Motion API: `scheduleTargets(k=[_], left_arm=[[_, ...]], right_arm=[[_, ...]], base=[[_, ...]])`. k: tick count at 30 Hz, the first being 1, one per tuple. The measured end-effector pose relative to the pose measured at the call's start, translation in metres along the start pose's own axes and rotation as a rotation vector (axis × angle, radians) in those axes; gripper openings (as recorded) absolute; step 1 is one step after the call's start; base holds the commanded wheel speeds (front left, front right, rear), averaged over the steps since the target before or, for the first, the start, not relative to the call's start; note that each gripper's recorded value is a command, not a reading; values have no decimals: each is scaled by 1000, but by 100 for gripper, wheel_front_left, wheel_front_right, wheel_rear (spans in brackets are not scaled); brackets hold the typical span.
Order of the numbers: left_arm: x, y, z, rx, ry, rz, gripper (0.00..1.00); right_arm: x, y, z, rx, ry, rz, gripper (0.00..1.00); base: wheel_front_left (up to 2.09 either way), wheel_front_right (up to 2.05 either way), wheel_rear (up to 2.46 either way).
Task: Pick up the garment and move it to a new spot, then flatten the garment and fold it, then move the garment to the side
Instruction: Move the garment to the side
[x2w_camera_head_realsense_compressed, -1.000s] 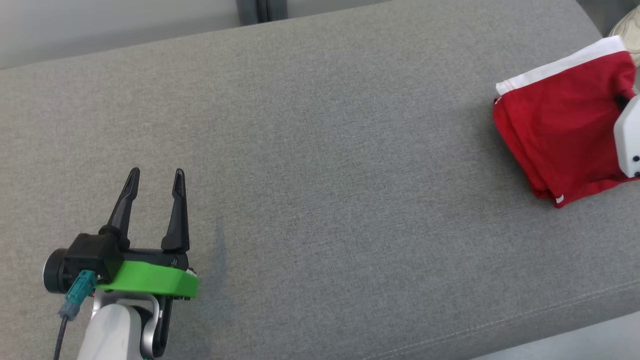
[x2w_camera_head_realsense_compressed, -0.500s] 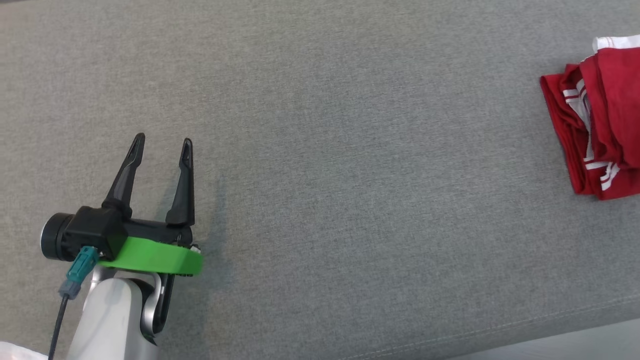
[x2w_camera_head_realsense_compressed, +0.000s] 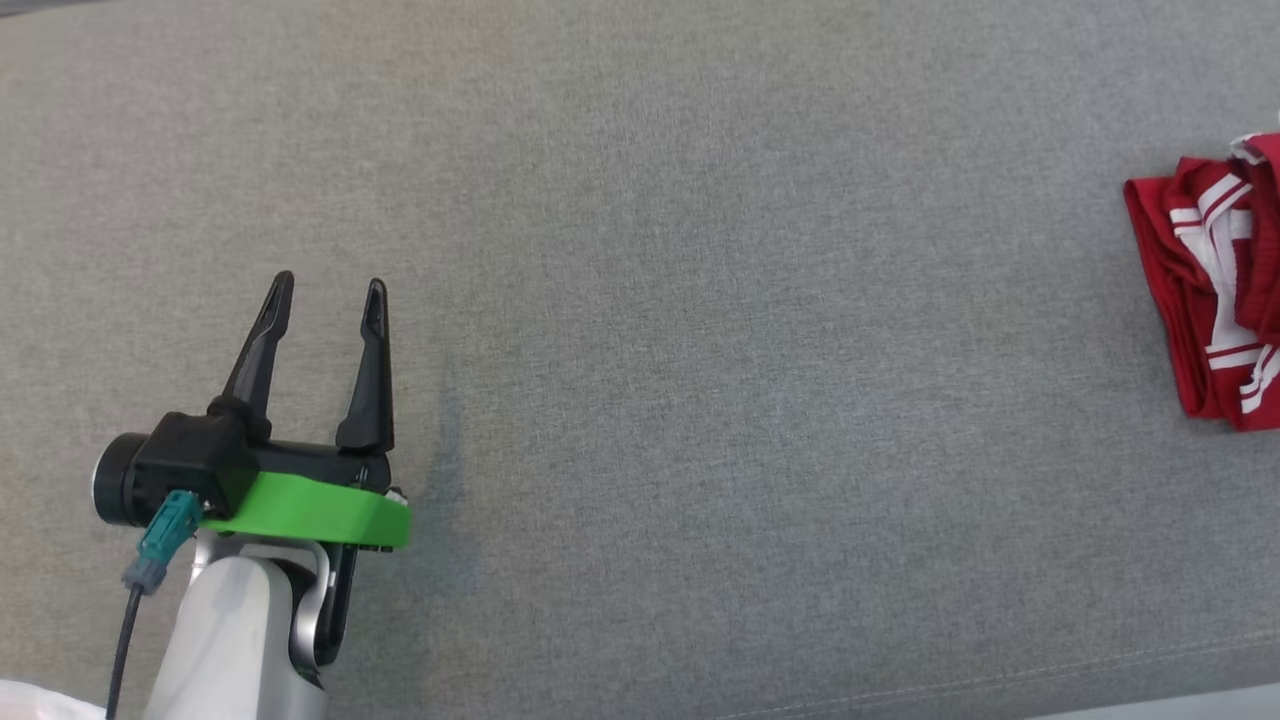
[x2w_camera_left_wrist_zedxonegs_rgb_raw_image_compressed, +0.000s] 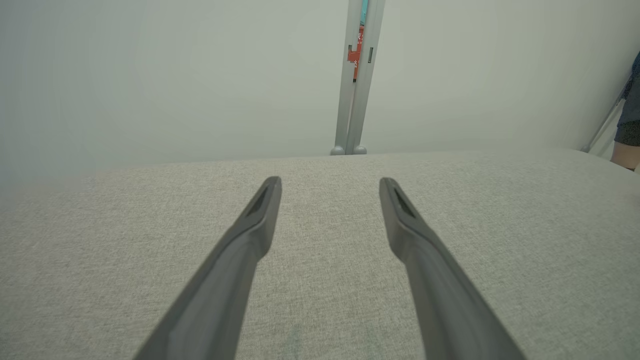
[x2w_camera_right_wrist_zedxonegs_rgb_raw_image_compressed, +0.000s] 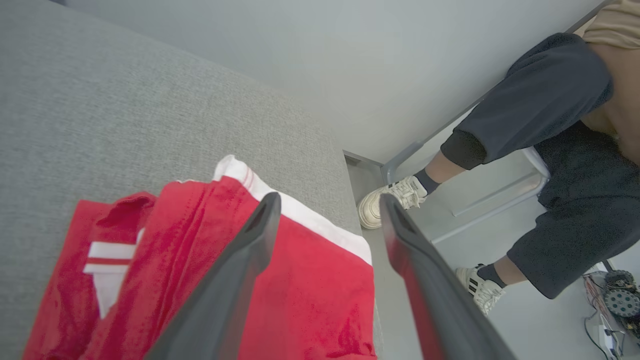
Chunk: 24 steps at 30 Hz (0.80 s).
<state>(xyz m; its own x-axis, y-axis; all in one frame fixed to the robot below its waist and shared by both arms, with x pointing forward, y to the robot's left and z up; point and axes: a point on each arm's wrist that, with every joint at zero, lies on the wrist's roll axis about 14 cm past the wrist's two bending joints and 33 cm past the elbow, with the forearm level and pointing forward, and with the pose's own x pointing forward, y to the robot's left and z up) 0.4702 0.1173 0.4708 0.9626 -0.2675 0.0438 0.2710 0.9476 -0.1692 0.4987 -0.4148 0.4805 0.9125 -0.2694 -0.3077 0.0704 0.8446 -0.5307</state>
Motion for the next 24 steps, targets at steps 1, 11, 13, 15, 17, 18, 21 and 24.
scheduleTargets(k=[1,11,13,15,17,18,21,24], left_arm=[[-1,0,3,-4,-6,6,100],[-37,11,26,-32,-46,93,100],[-44,11,32,-34,-58,104,100],[-49,11,36,-38,-68,111,100],[-56,10,40,-39,-77,117,100],[-58,9,41,-40,-80,118,100],[-66,7,45,-48,-91,123,100],[-73,6,47,-58,-95,129,100]], right_arm=[[-2,9,6,22,-36,12,100],[-58,89,58,258,-317,131,100],[-77,98,66,304,-366,150,100],[-94,109,71,325,-394,176,100],[-111,119,77,349,-410,205,100],[-117,122,78,355,-417,213,100],[-137,125,83,397,-432,225,100],[-154,129,86,439,-438,235,100]], base=[[0,0,0],[0,0,0],[0,0,0],[0,0,0],[0,0,0],[0,0,0],[0,0,0],[0,0,0]])
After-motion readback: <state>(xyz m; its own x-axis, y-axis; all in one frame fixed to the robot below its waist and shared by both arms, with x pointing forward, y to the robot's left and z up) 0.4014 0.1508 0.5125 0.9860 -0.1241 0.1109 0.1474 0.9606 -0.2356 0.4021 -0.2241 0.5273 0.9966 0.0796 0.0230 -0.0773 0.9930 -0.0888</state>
